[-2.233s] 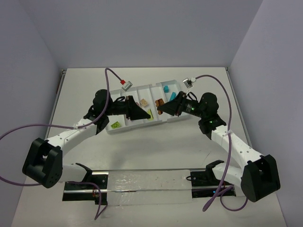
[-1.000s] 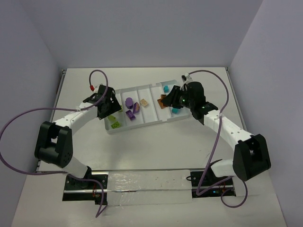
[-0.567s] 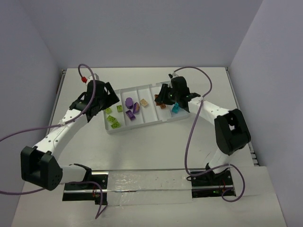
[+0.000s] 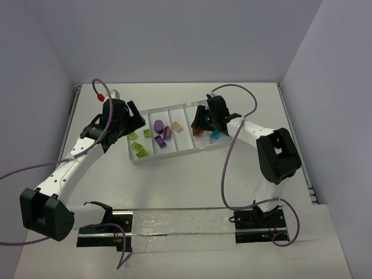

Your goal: Sort the legos into containers by color

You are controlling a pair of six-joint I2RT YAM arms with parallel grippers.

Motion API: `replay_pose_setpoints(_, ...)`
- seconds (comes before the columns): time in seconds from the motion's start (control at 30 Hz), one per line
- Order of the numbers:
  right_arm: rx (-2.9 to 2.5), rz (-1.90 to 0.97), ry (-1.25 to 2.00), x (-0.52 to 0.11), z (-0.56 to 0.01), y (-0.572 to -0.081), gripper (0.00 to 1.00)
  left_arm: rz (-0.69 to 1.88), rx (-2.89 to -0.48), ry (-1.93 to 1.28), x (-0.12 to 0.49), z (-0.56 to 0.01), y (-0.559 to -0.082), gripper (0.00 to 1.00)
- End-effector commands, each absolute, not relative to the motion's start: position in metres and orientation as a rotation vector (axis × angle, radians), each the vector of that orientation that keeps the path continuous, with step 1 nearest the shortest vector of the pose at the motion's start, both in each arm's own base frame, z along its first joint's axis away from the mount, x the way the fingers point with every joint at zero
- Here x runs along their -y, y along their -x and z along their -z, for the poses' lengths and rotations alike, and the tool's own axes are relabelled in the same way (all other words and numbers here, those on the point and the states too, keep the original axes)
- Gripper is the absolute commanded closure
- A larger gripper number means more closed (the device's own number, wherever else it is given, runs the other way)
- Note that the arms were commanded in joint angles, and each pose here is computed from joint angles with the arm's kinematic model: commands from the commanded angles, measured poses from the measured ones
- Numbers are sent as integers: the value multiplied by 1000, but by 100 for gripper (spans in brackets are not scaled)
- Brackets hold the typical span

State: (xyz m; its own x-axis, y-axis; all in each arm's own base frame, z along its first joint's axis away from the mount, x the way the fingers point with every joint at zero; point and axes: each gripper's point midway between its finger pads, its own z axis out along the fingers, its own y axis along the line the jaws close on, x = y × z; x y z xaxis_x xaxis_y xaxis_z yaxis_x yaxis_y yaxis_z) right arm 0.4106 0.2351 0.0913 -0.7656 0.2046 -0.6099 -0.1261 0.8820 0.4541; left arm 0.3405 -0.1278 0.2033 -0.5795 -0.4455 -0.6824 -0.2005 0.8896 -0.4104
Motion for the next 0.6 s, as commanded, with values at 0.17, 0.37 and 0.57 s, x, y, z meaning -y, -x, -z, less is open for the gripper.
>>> replay_pose_setpoints(0.17,-2221,-533,-47,-220,-166,-424,32,444,-2063,414,126,-267,-330,11)
replay_pose_setpoints(0.37,-2069,-398,-212,-170,-226,-416,15,428,-1991,389,116,-300,-323,11)
replay_pose_setpoints(0.57,-1988,-210,-370,-116,-249,-396,14,465,-1930,386,115,-323,-318,11)
